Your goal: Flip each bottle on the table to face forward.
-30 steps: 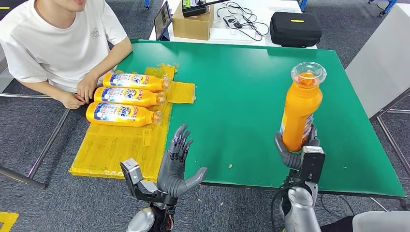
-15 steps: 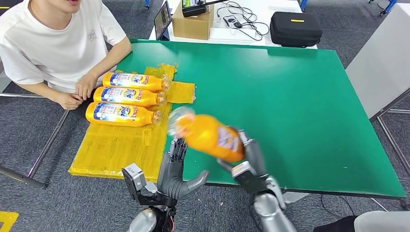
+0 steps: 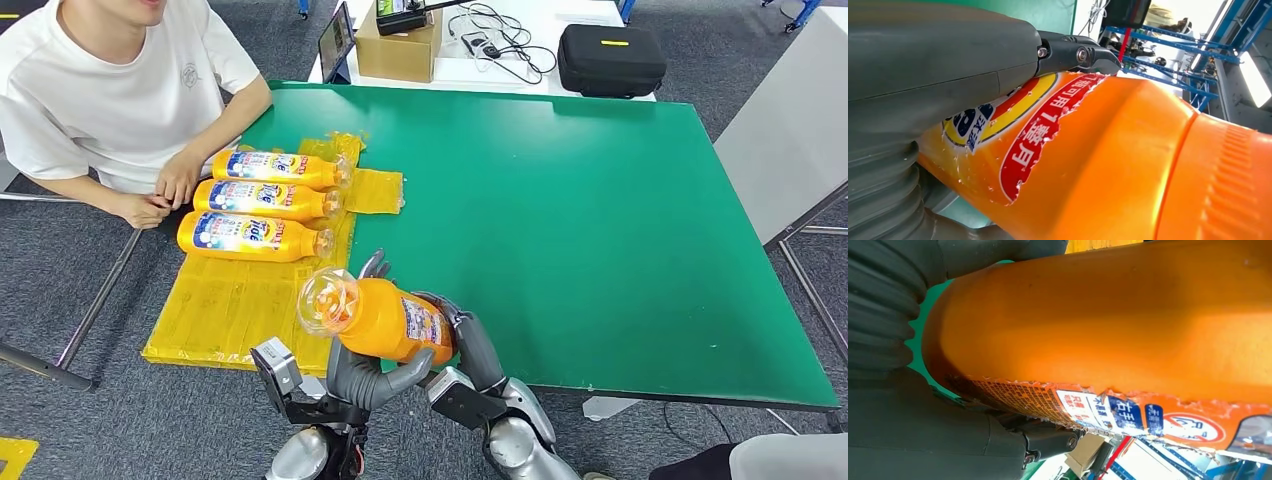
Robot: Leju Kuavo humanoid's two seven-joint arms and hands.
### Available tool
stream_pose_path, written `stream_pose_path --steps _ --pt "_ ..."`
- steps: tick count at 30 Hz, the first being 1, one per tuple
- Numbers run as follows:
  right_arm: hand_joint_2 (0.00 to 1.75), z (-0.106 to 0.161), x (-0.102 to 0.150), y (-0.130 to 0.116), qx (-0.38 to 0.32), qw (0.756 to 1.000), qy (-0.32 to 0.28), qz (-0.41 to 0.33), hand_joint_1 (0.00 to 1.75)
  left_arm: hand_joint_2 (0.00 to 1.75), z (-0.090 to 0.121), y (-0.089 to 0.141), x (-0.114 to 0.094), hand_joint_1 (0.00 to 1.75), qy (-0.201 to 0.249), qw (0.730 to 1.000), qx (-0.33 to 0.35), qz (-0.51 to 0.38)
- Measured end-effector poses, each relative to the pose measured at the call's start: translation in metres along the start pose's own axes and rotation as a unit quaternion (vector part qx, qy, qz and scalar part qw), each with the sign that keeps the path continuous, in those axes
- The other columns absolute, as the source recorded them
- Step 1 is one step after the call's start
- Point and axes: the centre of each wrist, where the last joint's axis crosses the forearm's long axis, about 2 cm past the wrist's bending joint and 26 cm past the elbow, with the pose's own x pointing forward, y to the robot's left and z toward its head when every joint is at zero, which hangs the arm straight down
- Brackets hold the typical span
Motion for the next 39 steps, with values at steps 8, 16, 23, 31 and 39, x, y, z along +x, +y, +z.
stream_pose_path --steps 8,16,23,31,39 --pt "1.75 -0.002 -0.004 -0.002 0.024 1.0 0.0 -0.002 1.75 1.75 0.001 0.0 -0.001 1.53 0.007 1.0 0.002 0.009" --pt "1.75 0.002 -0.01 -0.008 0.063 0.998 -0.005 -0.021 1.75 1.75 0.007 0.008 -0.003 1.75 0.03 0.997 -0.024 0.06" --pt "1.75 0.008 -0.016 -0.017 0.107 0.993 -0.008 -0.043 0.76 1.75 0.01 0.015 -0.005 1.75 0.049 0.995 -0.047 0.078" --pt "0.0 0.012 -0.018 -0.016 0.116 0.992 0.009 -0.047 0.0 1.75 0.011 0.018 -0.007 1.75 0.066 0.993 -0.059 0.074" --pt "0.0 0.024 -0.01 -0.001 0.009 0.998 0.04 -0.052 0.0 1.75 0.009 0.026 -0.007 1.75 0.089 0.995 0.036 -0.026"
